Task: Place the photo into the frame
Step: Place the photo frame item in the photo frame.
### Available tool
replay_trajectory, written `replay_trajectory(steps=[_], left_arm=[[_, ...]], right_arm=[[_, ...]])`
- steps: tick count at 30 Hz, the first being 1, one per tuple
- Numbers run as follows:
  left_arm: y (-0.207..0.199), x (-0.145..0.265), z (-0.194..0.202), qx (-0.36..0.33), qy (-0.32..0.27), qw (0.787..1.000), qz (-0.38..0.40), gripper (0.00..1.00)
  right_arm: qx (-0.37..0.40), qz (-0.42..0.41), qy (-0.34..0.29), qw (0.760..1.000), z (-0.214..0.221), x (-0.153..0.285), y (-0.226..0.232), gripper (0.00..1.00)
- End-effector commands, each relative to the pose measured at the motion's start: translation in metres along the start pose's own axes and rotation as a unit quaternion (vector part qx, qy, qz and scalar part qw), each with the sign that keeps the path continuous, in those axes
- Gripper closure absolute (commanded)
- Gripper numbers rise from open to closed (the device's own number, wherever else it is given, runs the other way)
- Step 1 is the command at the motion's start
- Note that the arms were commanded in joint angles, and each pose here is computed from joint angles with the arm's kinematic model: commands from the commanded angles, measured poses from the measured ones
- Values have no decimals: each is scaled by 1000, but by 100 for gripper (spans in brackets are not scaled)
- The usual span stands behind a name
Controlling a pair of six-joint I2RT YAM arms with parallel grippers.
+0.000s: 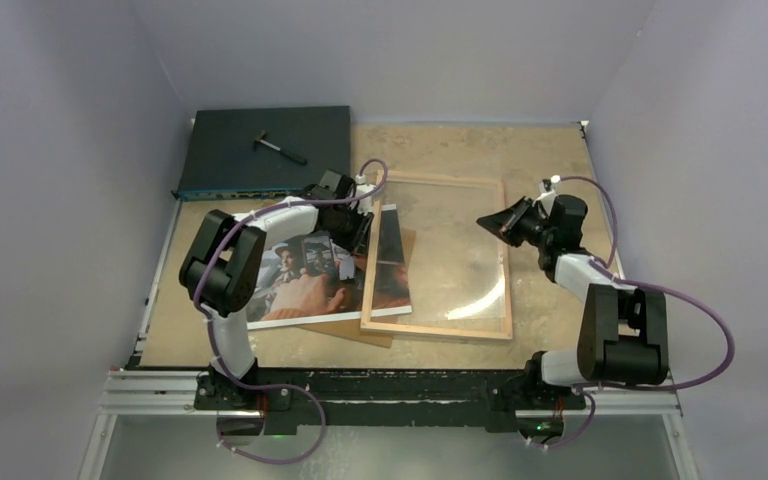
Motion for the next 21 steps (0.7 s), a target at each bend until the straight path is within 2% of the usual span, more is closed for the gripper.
replay_trajectory(steps=[1,9,14,21], left_arm=[[-7,-3,-7,-6,-17,1000,14,77],[-6,-2,-7,-9,-18,1000,8,80],[-7,0,-4,-9,-16,1000,7,82],[-8,2,-2,-12,-16,1000,9,85]], right_arm=[[18,-49,-18,998,-5,10,29,100],[-10,-89,2,996,11,8,53,100],[-5,-78,3,997,14,-2,80,100],[-32,-43,-12,999,4,0,91,100]])
Point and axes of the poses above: each gripper's point midway between its finger pads, its own x axis back along the fingers, its own y axis along the line the jaws close on, z = x × y, the point moved 4 cm from there along x, back along the fingers, and after that the axes turned 2 degrees about -x, right-handed, at the moved point
